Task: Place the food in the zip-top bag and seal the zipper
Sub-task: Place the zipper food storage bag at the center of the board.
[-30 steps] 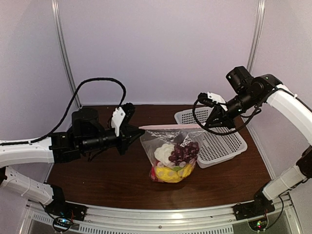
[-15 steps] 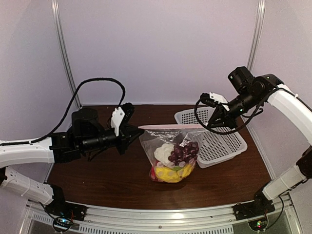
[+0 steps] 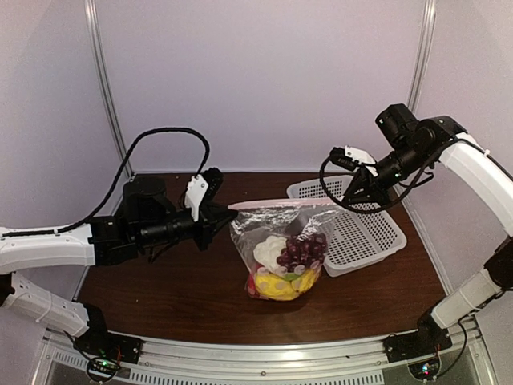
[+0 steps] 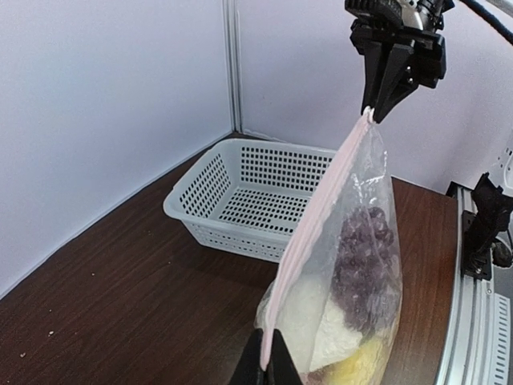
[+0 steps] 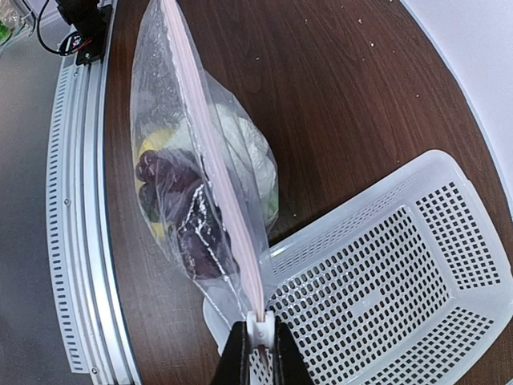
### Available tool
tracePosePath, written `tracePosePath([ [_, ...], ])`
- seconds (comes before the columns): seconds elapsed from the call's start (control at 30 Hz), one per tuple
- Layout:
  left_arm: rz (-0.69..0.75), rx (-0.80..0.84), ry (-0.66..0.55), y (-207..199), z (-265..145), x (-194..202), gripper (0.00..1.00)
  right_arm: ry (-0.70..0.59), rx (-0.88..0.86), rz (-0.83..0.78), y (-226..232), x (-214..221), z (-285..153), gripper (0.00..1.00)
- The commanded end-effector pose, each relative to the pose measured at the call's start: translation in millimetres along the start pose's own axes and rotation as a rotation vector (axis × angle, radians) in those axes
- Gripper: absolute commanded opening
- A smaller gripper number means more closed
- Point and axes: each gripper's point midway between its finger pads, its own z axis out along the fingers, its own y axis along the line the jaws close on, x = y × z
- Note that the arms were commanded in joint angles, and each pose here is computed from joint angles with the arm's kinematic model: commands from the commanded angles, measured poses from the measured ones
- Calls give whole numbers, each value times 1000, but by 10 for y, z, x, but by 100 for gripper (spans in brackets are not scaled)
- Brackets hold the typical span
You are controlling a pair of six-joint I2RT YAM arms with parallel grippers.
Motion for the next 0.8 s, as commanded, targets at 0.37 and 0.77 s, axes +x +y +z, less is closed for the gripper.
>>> tracePosePath([
  [0.37, 38, -133, -159, 1065, 99, -821, 0, -177, 74, -89, -624, -1186, 70, 0],
  [0.77, -108, 67, 45, 521, -325, 206, 38, -77, -88, -185, 255, -496, 574, 37],
])
